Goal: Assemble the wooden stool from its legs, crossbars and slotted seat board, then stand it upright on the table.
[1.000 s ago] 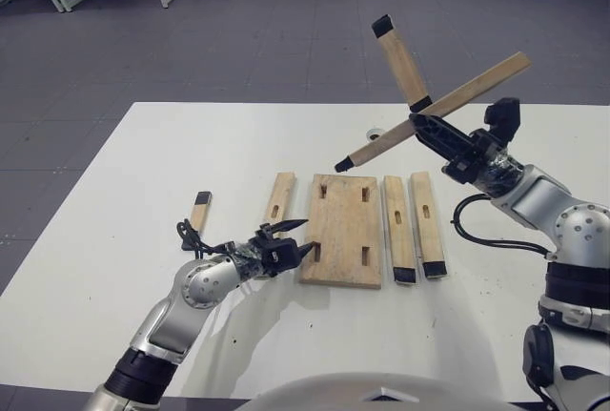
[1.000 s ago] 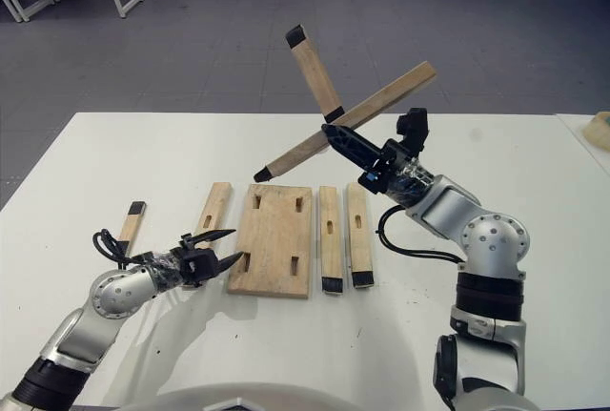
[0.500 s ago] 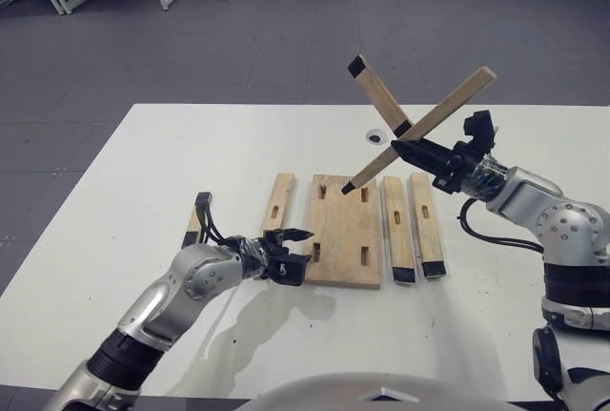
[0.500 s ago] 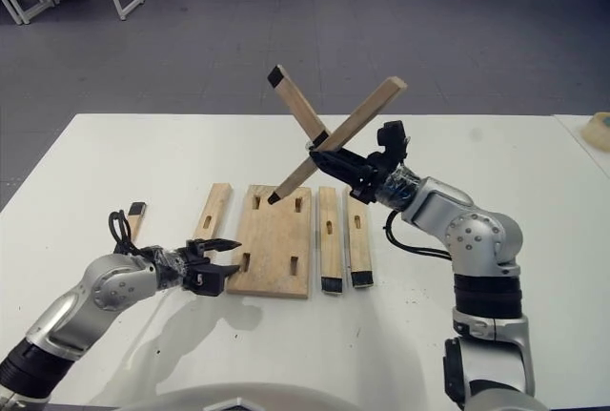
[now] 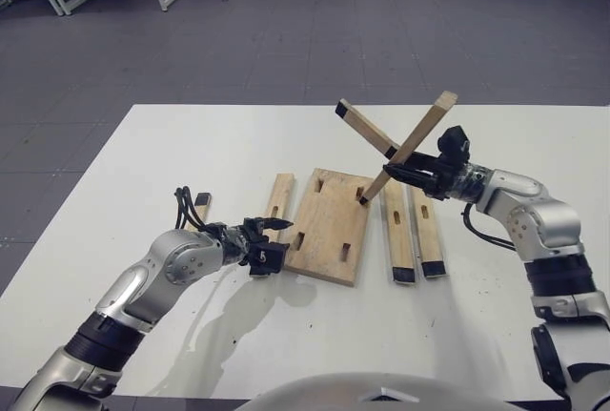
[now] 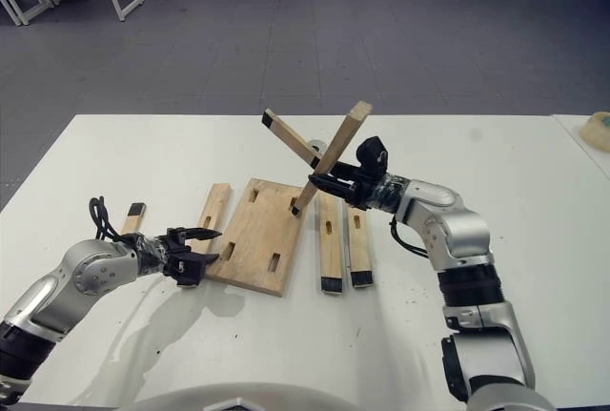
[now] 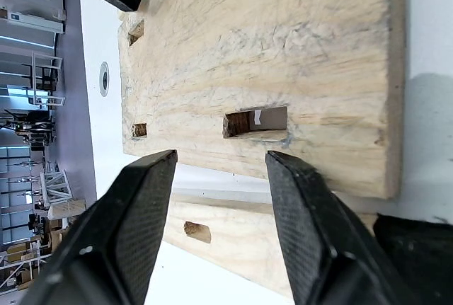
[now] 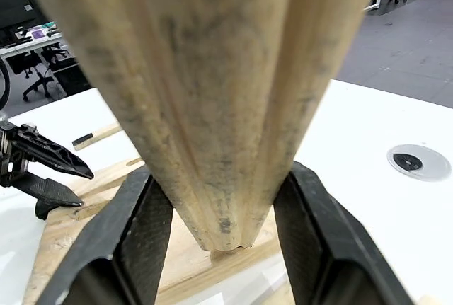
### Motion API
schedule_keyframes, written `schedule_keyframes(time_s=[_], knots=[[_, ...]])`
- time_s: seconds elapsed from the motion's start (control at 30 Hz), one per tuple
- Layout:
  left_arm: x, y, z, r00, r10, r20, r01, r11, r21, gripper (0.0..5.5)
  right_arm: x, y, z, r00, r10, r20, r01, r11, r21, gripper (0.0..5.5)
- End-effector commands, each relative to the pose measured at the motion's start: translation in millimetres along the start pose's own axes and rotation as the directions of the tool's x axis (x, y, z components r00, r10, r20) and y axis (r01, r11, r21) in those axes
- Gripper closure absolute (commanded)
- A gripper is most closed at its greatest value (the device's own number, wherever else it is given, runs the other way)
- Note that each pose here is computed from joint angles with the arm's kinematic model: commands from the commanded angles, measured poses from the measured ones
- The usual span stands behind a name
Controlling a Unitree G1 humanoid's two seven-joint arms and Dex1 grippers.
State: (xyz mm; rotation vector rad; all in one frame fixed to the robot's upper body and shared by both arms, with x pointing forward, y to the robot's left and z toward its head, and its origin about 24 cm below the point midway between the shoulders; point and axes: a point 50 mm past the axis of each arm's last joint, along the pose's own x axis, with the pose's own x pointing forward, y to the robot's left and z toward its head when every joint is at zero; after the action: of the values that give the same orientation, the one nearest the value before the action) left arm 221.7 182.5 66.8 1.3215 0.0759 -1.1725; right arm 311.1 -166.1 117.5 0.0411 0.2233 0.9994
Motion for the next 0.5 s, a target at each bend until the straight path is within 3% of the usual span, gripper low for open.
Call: schedule_keyframes(time_s=[0.03, 0.33, 0.5], knots=[[1.7, -32.1, -6.8, 0.984, -0.18, -0.011, 0.179, 0.983, -0.031, 3.16, 10.4, -8.4, 11.9, 0.998, 0.054, -0.011, -0.054, 0.996, -0.07, 3.49], [3.7, -34.6, -5.2, 0.982, -0.191, 0.011, 0.191, 0.981, -0.024, 3.16, 24.3, -25.9, -8.3, 0.968, 0.159, -0.195, -0.174, 0.983, -0.062, 3.49], [4.0, -34.4, -4.9, 0.981, -0.191, 0.02, 0.192, 0.981, -0.018, 3.16, 28.7, -39.5, -22.3, 0.926, 0.186, -0.33, -0.192, 0.981, 0.017, 3.49]])
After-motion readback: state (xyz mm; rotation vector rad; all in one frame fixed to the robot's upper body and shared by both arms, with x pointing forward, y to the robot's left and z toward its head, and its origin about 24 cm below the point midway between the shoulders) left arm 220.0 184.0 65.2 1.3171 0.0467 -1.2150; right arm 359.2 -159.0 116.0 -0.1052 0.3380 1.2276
